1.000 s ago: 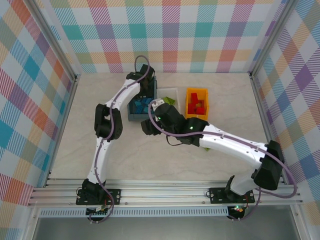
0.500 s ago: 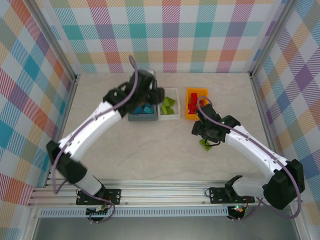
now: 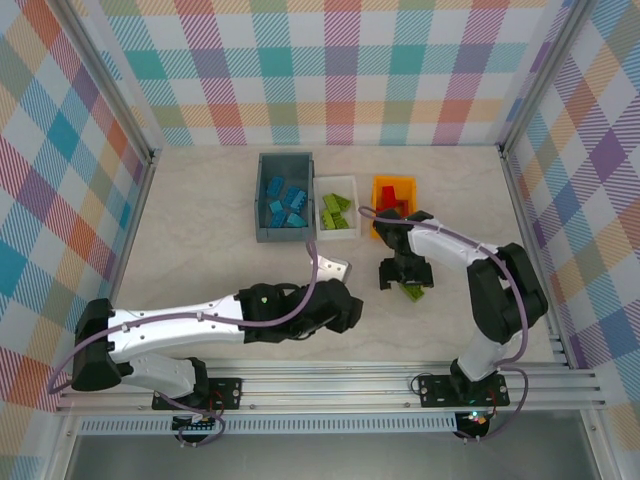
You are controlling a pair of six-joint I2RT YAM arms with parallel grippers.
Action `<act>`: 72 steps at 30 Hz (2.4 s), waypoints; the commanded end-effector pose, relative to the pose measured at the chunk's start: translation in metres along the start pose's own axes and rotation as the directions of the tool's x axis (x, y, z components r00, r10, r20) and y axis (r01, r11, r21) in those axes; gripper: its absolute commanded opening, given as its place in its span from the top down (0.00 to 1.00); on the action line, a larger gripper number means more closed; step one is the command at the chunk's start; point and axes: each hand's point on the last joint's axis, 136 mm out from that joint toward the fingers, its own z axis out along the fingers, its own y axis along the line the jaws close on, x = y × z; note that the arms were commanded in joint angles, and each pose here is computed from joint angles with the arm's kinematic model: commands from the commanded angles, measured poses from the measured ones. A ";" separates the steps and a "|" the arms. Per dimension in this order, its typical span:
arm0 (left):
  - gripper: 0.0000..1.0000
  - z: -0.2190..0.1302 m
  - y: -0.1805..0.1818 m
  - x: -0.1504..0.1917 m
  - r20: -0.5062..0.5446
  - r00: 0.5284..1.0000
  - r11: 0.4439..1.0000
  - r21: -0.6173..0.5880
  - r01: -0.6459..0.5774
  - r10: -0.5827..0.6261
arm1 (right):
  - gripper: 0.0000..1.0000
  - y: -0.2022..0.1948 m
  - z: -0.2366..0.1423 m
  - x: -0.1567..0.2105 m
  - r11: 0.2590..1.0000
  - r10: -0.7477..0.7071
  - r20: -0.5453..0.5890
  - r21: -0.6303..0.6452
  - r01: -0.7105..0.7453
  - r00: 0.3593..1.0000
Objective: Sort the legos into containers by color
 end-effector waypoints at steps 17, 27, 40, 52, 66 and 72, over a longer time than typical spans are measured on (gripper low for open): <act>0.43 -0.032 -0.009 -0.030 0.150 0.987 0.998 -0.006 0.063 -0.062 | 0.60 -0.021 0.026 -0.018 0.999 0.026 -0.029 0.042 -0.025 0.999; 0.43 -0.112 0.060 -0.085 0.363 0.931 0.963 -0.243 0.115 -0.020 | 0.71 0.032 -0.064 -0.035 0.992 0.002 0.224 -0.127 0.027 0.975; 0.43 -0.108 0.099 -0.110 0.397 0.916 0.898 -0.382 0.220 -0.055 | 0.71 0.125 -0.120 -0.151 0.996 -0.075 0.415 -0.018 0.090 0.907; 0.43 -0.084 0.088 -0.109 0.332 0.939 0.922 -0.330 0.202 -0.087 | 0.70 0.140 -0.100 -0.219 0.994 -0.105 0.488 0.060 0.087 0.866; 0.44 -0.089 0.090 -0.107 0.326 0.940 0.926 -0.316 0.209 -0.101 | 0.48 0.127 -0.161 -0.206 0.998 -0.050 0.567 0.005 0.057 0.822; 0.44 -0.095 0.126 -0.107 0.287 0.937 0.894 -0.340 0.292 -0.197 | 0.51 0.098 -0.238 -0.173 0.990 0.046 0.706 -0.125 0.061 0.707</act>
